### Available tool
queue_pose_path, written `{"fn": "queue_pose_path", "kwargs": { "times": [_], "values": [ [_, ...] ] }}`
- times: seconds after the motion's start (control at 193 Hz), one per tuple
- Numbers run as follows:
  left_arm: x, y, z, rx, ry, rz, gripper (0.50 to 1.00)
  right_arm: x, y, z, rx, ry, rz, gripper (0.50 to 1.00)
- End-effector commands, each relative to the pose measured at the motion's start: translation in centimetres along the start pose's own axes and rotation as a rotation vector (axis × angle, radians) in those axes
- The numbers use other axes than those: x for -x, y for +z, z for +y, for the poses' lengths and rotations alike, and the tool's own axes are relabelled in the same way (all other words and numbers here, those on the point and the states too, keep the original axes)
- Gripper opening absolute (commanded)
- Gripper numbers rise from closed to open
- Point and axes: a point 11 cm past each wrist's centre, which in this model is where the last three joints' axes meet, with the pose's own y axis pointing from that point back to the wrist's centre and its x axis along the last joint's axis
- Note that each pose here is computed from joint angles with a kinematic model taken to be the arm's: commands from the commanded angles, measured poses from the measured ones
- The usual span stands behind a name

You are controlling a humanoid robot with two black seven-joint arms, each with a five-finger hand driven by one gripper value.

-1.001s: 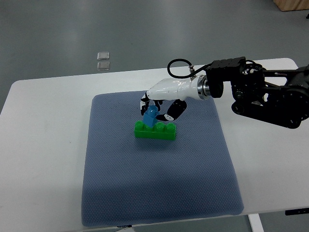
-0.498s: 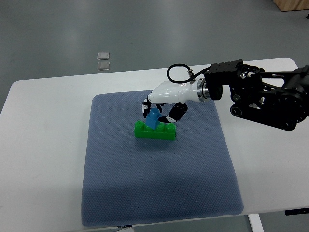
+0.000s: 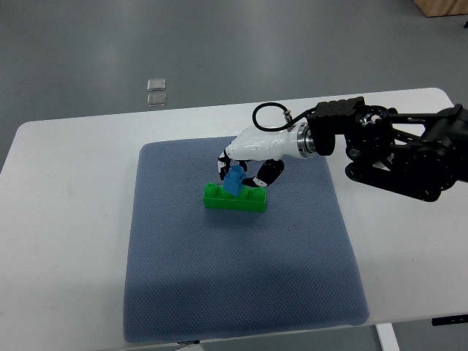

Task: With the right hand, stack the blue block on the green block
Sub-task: 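Press the blue block down onto the green block's studs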

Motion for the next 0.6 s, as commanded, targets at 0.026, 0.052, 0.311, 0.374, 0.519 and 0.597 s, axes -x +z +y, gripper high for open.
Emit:
{"fn": "queue_pose_path", "kwargs": {
  "times": [0.026,0.052,0.311,0.374,0.519,0.597],
  "values": [
    [0.0,0.0,0.0,0.0,0.0,0.0,1.0,0.5,0.1,0.0,-0.011,-0.015,0.007,0.5],
    [0.0,0.0,0.0,0.0,0.0,0.0,1.0,0.5,0.2,0.0,-0.012,-0.017,0.011,0.5],
    [0.0,0.0,0.0,0.0,0.001,0.0,1.0,0.6,0.4,0.0,-0.008,-0.014,0.027,0.5],
    [0.0,0.0,0.0,0.0,0.0,0.0,1.0,0.8,0.4,0.1,-0.006,-0.021,0.028,0.5],
    [0.0,0.0,0.0,0.0,0.0,0.0,1.0,1.2,0.4,0.0,-0.009,-0.022,0.035,0.504],
    [0.0,0.0,0.0,0.0,0.0,0.0,1.0,1.4,0.4,-0.1,-0.01,-0.029,0.043,0.507]
  ]
}}
